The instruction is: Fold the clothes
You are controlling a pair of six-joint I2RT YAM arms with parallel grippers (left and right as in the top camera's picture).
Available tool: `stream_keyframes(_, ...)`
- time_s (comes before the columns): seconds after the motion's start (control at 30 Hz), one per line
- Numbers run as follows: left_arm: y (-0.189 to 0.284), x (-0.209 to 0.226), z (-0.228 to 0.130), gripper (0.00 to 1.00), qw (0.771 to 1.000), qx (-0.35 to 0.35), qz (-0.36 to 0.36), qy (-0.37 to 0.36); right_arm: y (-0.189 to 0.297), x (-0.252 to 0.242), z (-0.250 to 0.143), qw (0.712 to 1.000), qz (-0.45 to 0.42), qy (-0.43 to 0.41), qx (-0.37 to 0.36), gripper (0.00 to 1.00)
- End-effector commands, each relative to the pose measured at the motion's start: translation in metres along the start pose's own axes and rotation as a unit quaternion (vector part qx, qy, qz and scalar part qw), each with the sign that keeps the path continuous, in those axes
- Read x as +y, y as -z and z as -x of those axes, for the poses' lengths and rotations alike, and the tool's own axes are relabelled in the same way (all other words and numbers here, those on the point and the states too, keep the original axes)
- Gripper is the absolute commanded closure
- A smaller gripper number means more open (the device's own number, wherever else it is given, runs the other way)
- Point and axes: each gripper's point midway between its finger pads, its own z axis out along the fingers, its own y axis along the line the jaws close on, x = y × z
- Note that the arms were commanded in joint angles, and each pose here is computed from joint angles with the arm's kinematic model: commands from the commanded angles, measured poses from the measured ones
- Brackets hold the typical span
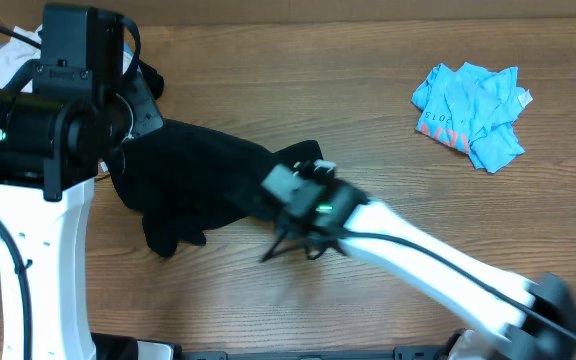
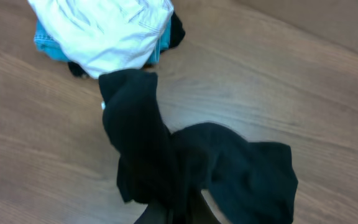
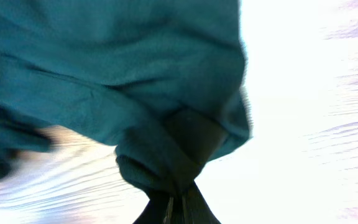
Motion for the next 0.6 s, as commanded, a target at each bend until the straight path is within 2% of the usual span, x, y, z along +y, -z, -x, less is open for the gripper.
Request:
stream_keyframes(0.0,0.042,0.015,-0.012,0.96,0.999,-0.024,-0.026,0.033,0.066,-0.020,0.037,0.994,0.046,-0.050,-0.083,0.96)
stream_keyframes(0.23,0.110,0.012,-0.044,0.96,0.989,-0.063,-0.130,0.018,0.171,-0.068,0.055,0.971,0.115,-0.092,-0.186,0.96)
stream_keyframes(0.43,0.150,0.007,-0.069,0.96,0.974,-0.073,-0.214,0.001,0.242,-0.092,0.073,0.953,0.125,-0.103,-0.256,0.96)
stream_keyframes(0.5,0.162,0.011,-0.068,0.96,0.970,-0.089,-0.226,0.005,0.263,-0.093,0.077,0.947,0.141,-0.100,-0.272,0.96)
stream_keyframes(0.57,0.164,0.021,-0.056,0.96,0.971,-0.120,-0.204,0.028,0.270,-0.096,0.082,0.941,0.139,-0.108,-0.289,0.96)
